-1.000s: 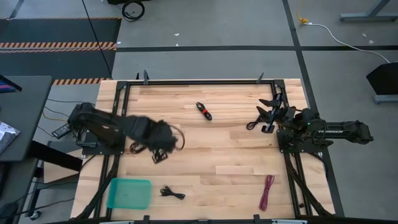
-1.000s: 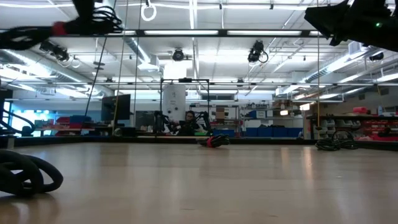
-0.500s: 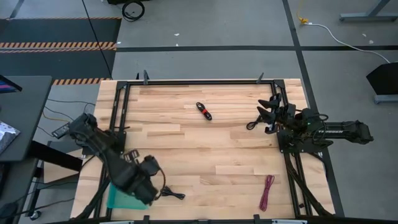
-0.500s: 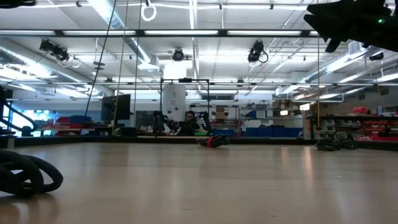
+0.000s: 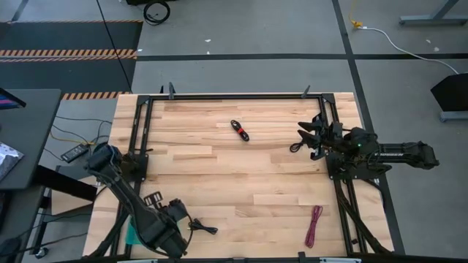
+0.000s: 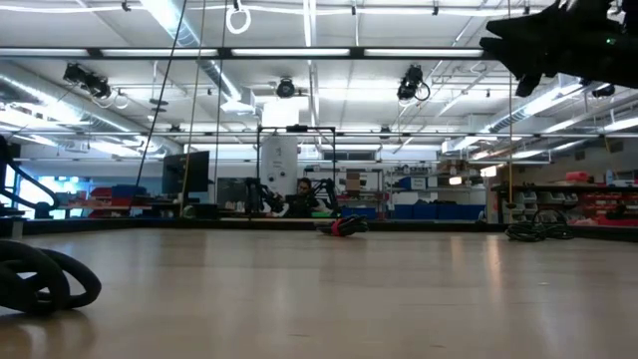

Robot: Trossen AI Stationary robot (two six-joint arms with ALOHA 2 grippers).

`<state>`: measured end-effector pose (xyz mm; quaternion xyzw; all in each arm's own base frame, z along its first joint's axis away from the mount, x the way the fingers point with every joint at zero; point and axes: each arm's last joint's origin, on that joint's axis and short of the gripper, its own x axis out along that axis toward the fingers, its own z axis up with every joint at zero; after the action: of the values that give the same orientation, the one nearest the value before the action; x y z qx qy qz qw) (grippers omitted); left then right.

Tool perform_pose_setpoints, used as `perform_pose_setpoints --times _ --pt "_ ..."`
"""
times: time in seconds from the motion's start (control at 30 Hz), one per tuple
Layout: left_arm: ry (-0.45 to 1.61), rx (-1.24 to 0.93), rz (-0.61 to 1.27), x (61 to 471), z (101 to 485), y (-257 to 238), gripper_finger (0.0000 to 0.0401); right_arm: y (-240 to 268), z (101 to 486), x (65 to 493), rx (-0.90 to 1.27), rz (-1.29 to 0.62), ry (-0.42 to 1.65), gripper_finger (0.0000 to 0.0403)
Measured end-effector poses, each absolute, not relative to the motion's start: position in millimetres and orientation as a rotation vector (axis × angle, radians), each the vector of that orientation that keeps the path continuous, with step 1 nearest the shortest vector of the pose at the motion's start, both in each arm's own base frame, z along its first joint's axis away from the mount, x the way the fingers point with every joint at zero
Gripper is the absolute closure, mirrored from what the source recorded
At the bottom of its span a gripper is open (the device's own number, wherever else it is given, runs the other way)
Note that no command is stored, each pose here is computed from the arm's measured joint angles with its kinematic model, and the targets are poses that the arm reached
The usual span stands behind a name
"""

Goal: Pick and place USB-C Cables
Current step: Put the black charger cable into the green bin

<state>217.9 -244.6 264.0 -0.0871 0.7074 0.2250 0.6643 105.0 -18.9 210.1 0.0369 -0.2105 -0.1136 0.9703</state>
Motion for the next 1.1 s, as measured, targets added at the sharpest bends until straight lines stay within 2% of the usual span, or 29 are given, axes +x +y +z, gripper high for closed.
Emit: perform_pose_setpoints --times 0.37,0.63,0.8,0.97,1.1 --pt "1.725 -0.073 0.473 214 231 -268 0.0382 -19 202 108 0.123 -0.201 -0.334 0.0248" --pt "1.716 -0.063 0.450 215 208 -274 0.0380 -17 201 109 0.118 -0.145 -0.325 0.0248" --pt "1.701 -0.066 0.504 213 194 -269 0.0324 -16 201 109 0.114 -0.122 -0.323 0.0248" --pt "1.725 -0.054 0.572 209 195 -265 0.0252 -16 201 109 0.114 -0.120 -0.322 0.0248" --pt "1.753 -0.068 0.558 211 201 -263 0.0210 -16 201 109 0.114 -0.120 -0.322 0.0248"
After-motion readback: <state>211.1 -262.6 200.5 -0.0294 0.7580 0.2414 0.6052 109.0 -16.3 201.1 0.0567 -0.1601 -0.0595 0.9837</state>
